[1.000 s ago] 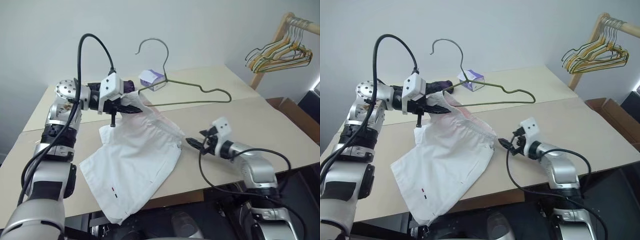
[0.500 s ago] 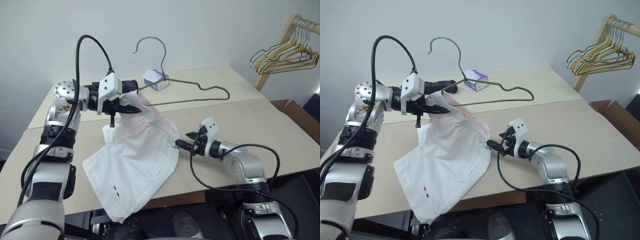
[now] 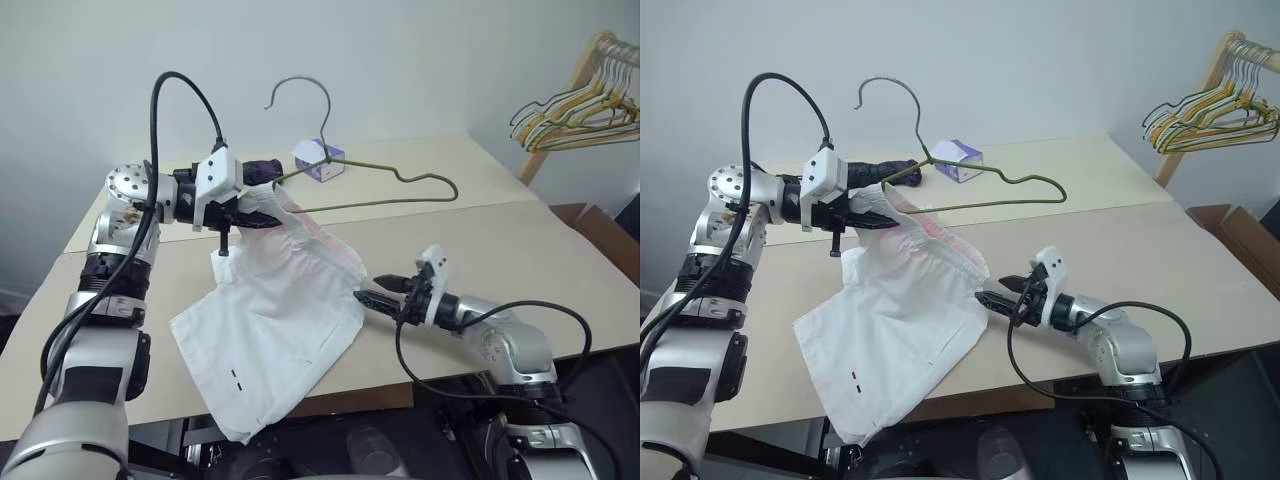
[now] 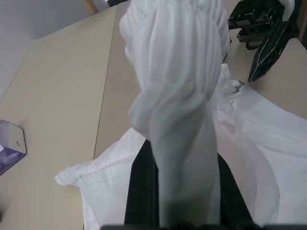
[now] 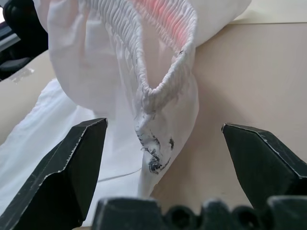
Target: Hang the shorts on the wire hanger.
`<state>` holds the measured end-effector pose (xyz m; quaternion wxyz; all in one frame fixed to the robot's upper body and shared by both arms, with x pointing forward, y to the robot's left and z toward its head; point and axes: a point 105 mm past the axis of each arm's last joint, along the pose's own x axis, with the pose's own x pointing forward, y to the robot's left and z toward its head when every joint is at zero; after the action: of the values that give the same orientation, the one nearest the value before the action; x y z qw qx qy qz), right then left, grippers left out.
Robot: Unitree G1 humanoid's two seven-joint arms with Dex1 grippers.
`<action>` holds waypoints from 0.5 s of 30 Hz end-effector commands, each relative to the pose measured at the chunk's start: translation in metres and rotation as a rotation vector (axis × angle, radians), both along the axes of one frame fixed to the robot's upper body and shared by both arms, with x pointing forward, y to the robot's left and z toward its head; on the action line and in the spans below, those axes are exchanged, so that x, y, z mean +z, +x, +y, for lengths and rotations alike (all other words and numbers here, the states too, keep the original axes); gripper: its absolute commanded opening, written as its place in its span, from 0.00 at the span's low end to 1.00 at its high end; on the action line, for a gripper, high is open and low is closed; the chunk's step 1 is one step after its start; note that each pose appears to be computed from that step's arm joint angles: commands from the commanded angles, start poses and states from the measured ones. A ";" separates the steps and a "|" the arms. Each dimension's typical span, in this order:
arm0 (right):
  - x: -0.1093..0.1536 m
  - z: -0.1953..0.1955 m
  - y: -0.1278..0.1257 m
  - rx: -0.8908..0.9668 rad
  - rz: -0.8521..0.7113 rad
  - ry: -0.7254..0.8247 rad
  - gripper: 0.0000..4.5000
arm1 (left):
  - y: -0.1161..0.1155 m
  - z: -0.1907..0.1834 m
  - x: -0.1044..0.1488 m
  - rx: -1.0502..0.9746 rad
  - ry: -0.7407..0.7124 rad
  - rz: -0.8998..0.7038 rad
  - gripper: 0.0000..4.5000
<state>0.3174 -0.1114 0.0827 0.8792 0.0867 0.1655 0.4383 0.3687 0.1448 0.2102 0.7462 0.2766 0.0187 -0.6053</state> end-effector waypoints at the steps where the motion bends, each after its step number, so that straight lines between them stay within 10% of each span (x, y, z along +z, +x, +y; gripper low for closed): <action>1: 0.014 0.013 0.007 0.021 -0.047 -0.004 0.99 | -0.002 0.002 0.019 -0.008 -0.023 -0.054 0.00; 5: 0.004 0.022 0.020 -0.027 -0.051 -0.082 0.88 | -0.002 0.002 0.019 -0.007 -0.023 -0.054 0.00; 15: 0.020 0.018 0.025 -0.090 -0.079 0.038 0.13 | -0.007 0.010 0.005 0.022 -0.016 -0.019 0.00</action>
<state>0.3385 -0.0904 0.0787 0.8968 0.0840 0.1646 0.4020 0.3628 0.1506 0.1982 0.7476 0.2726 0.0367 -0.6045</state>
